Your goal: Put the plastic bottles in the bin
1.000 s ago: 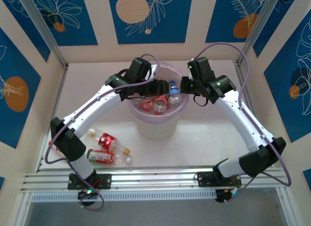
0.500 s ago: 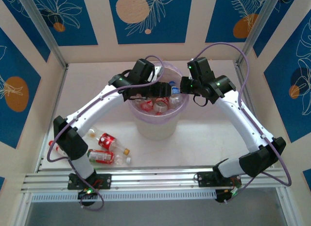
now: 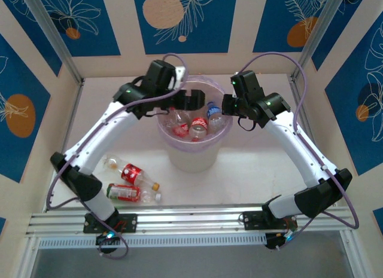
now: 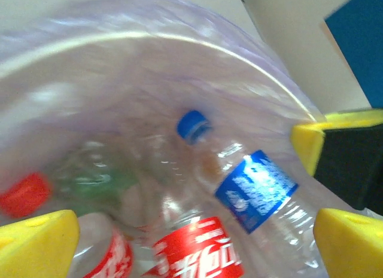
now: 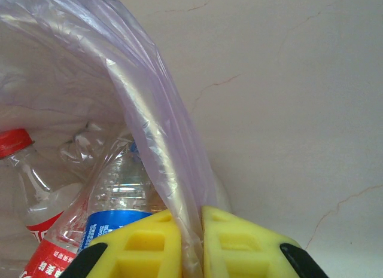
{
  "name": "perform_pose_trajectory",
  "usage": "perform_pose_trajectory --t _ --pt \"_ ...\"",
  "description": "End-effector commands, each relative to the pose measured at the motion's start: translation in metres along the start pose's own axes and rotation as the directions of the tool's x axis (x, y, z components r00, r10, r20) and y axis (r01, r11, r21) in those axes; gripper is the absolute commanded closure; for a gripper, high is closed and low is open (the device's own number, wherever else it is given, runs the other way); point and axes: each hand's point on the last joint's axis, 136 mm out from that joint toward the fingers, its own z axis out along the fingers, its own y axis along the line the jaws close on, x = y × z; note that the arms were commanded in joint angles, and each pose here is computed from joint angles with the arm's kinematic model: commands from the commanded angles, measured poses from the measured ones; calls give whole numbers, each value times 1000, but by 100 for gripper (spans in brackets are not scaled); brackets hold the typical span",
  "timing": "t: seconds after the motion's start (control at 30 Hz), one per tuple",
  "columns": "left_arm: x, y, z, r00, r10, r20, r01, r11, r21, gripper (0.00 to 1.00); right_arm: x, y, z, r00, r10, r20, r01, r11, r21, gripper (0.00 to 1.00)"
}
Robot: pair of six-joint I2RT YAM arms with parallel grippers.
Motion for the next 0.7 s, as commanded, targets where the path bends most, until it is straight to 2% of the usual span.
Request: perform_pose_trajectory --t 0.0,0.1,0.27,0.37,0.57,0.67 --pt "0 54 -45 993 -111 50 118 980 -163 0 5 4 5 1000 -9 -16 9 1000 -10 85" --pt "26 108 -62 968 -249 33 248 925 -287 0 5 6 6 1000 -10 -19 9 1000 -24 86" --pt "86 175 -95 900 -434 44 396 770 -501 0 1 9 6 1000 -27 -15 26 999 -28 85" --pt "128 195 -96 840 -542 26 467 696 -546 0 0 9 5 999 -32 -11 31 999 -26 85" --pt "195 215 -74 734 -679 3 562 605 -564 3 0 8 8 999 -32 -15 31 999 -39 86" --pt "216 224 -68 705 -710 14 580 565 -586 4 -1 10 8 999 -36 -15 35 998 -46 85"
